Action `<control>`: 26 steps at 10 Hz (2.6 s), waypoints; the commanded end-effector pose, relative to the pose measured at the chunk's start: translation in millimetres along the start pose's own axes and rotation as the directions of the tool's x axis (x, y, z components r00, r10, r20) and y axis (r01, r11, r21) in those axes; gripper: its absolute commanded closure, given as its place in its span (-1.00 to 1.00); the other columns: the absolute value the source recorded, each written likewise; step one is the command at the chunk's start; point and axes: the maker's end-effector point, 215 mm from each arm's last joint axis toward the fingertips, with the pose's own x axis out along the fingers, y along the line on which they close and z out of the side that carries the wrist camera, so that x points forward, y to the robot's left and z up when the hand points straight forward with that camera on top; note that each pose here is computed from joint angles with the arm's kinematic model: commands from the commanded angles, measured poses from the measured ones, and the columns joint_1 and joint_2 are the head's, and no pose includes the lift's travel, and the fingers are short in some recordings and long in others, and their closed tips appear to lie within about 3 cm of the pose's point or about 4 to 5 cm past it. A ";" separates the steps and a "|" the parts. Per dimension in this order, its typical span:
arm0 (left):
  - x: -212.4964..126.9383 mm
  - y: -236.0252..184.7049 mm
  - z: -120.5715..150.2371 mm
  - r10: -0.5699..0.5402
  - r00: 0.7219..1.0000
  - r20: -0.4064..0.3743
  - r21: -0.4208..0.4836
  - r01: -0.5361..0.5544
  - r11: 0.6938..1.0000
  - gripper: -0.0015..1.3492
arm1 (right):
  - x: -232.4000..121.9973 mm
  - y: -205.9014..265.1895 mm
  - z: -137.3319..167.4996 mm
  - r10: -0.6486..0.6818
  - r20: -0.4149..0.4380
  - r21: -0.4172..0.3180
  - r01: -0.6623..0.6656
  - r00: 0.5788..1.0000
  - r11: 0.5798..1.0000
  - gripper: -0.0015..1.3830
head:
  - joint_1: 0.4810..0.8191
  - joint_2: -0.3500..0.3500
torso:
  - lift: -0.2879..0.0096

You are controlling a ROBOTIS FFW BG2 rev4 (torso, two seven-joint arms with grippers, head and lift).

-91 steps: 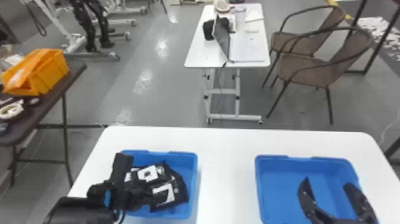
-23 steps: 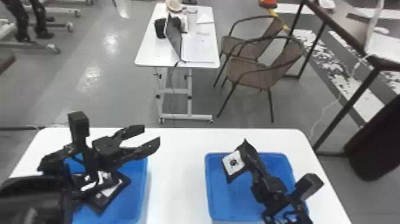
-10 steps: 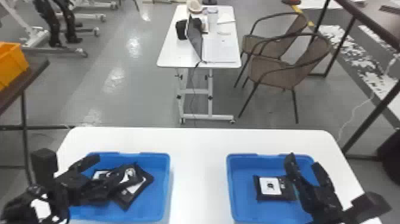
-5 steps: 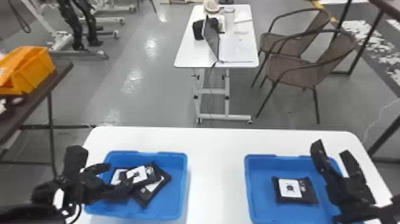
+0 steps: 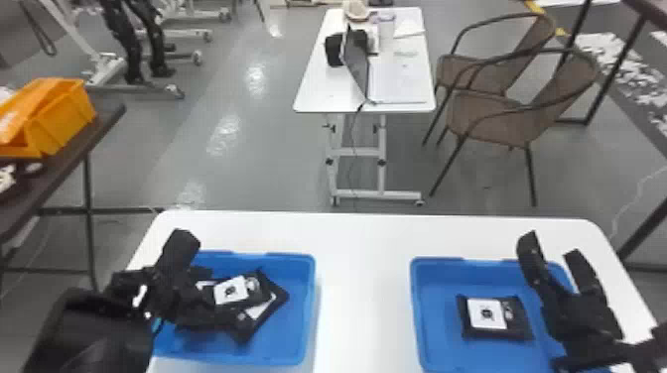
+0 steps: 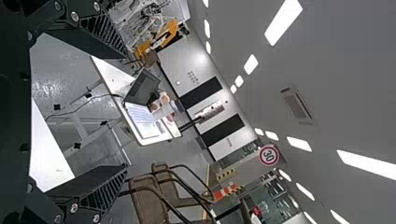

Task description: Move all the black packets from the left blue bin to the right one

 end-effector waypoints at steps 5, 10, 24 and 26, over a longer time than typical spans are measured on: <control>21.8 6.8 -24.1 -0.045 0.993 -0.105 0.073 0.053 0.996 -0.73 | -3.0 -2.9 -6.0 -0.010 -0.008 0.025 0.010 1.000 1.000 -0.74 | 0.27 0.31 | 0.94; 32.9 10.3 -7.1 -0.004 0.994 -0.110 0.158 0.021 0.987 0.25 | -4.9 -4.7 -9.5 -0.008 -0.011 0.044 0.009 1.000 0.999 -0.74 | 0.27 0.28 | 0.94; 15.0 7.9 -6.4 0.018 0.993 -0.116 0.161 0.001 0.987 -0.79 | -4.8 -2.9 -15.6 -0.002 -0.017 0.071 0.003 1.000 0.997 -0.74 | 0.27 0.22 | 0.94; 14.2 11.7 -3.5 0.024 0.993 -0.119 0.149 -0.006 0.989 -1.00 | -4.3 -1.4 -15.8 0.002 -0.015 0.077 -0.001 1.000 0.997 -0.74 | 0.27 0.29 | 0.94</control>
